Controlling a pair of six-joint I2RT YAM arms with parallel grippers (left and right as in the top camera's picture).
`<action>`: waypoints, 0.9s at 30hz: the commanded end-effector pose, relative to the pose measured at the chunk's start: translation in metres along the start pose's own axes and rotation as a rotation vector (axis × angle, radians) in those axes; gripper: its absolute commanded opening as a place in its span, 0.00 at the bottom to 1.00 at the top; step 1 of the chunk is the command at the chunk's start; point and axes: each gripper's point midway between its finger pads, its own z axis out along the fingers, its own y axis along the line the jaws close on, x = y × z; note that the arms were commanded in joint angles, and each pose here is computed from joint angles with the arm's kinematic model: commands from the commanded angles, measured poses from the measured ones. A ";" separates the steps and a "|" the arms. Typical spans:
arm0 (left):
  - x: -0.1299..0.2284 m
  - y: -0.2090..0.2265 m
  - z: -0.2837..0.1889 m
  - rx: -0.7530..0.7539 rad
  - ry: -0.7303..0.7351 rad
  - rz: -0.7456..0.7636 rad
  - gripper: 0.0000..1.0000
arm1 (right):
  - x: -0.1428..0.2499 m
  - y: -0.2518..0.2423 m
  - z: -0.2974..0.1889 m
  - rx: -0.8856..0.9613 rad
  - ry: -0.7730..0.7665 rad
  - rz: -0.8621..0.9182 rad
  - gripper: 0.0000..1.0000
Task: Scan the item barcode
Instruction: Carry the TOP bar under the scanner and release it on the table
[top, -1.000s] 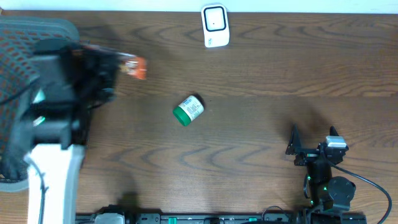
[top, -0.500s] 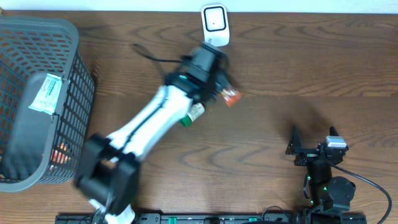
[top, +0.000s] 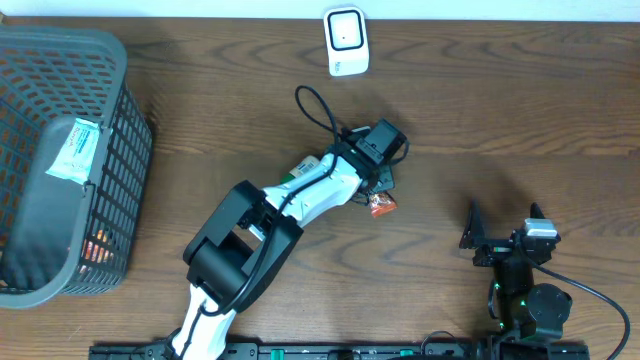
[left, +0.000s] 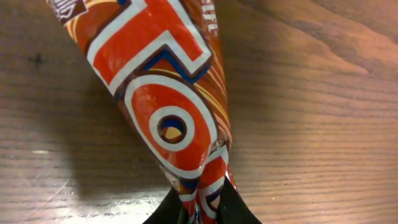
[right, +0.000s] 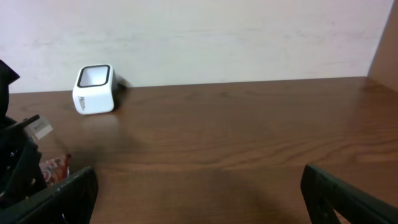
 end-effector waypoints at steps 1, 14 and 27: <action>-0.004 0.005 0.000 -0.039 -0.028 0.126 0.22 | 0.000 0.002 0.000 -0.009 0.000 0.012 0.99; -0.047 -0.047 -0.120 0.129 -0.227 0.392 0.68 | 0.000 0.002 0.000 -0.009 0.000 0.012 0.99; -0.132 0.110 -0.430 -0.311 -1.048 0.037 0.98 | 0.000 0.002 0.000 -0.009 0.000 0.011 0.99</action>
